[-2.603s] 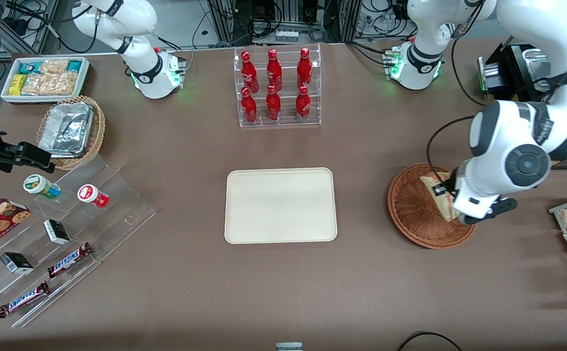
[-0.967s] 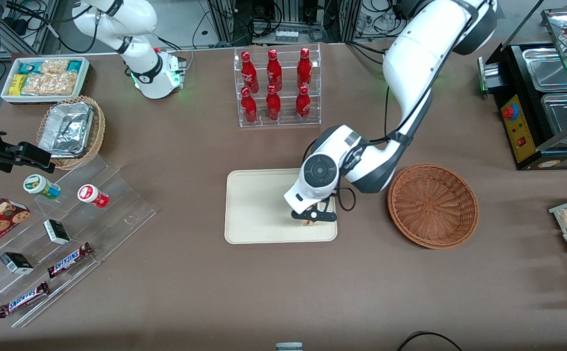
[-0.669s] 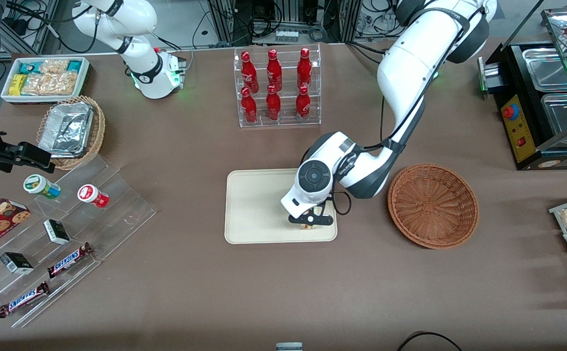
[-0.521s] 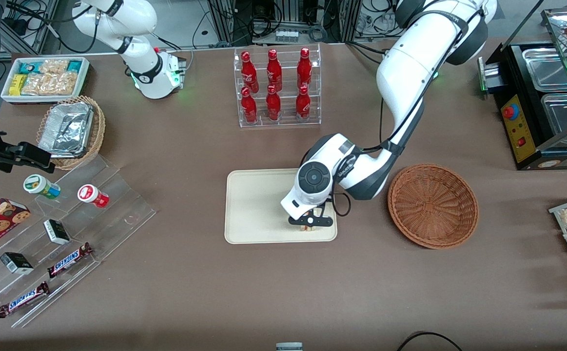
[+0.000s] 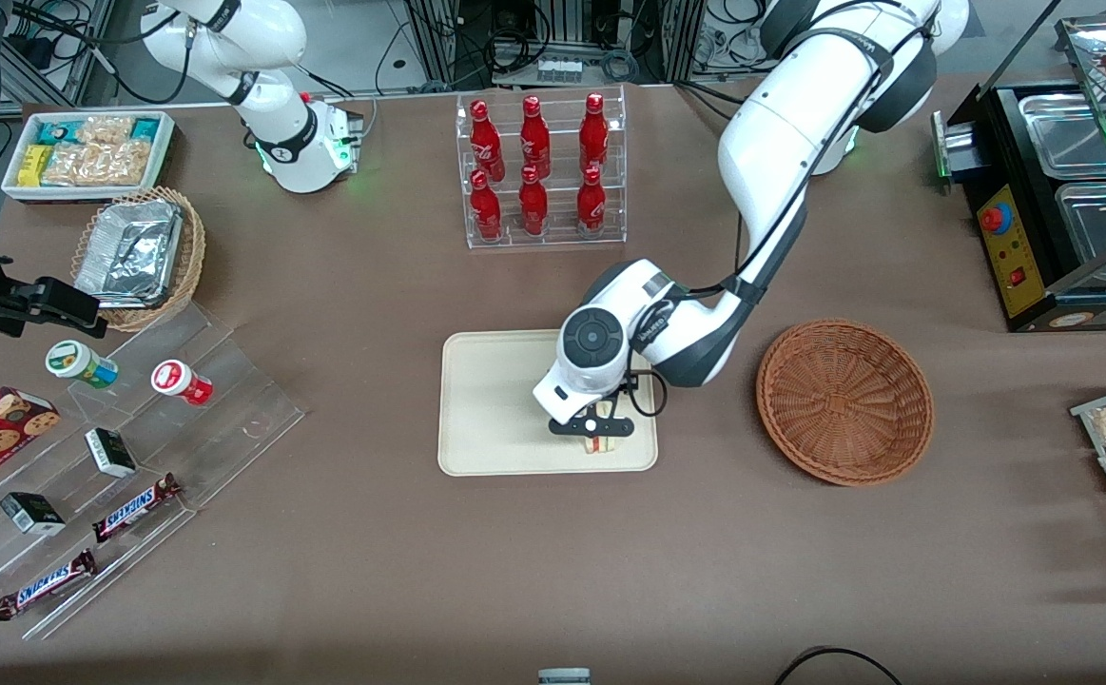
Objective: Place sandwich from basket to tray
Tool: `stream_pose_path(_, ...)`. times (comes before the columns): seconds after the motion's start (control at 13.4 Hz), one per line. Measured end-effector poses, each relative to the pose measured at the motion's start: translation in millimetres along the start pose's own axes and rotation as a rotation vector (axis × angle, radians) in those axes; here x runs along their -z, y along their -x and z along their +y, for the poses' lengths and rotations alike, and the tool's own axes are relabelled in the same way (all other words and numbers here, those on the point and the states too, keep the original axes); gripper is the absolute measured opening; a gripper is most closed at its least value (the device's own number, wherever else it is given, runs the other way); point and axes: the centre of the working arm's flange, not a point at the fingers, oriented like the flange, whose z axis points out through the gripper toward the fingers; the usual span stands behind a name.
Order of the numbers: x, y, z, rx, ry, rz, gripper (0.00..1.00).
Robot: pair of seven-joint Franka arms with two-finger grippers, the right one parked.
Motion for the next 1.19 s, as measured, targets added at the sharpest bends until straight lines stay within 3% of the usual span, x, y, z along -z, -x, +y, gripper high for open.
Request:
stream_pose_path(0.15, 5, -4, -1, 0.011, 0.003, 0.011, 1.00)
stream_pose_path(0.37, 22, -11, -4, 0.017, 0.008, 0.038, 1.00)
stream_pose_path(0.67, 59, -14, -15, 0.020, -0.028, 0.066, 1.00)
stream_pose_path(0.97, 135, -27, -55, 0.080, -0.011, 0.129, 1.00)
stream_pose_path(1.19, 188, -33, -102, 0.077, -0.030, 0.136, 1.00)
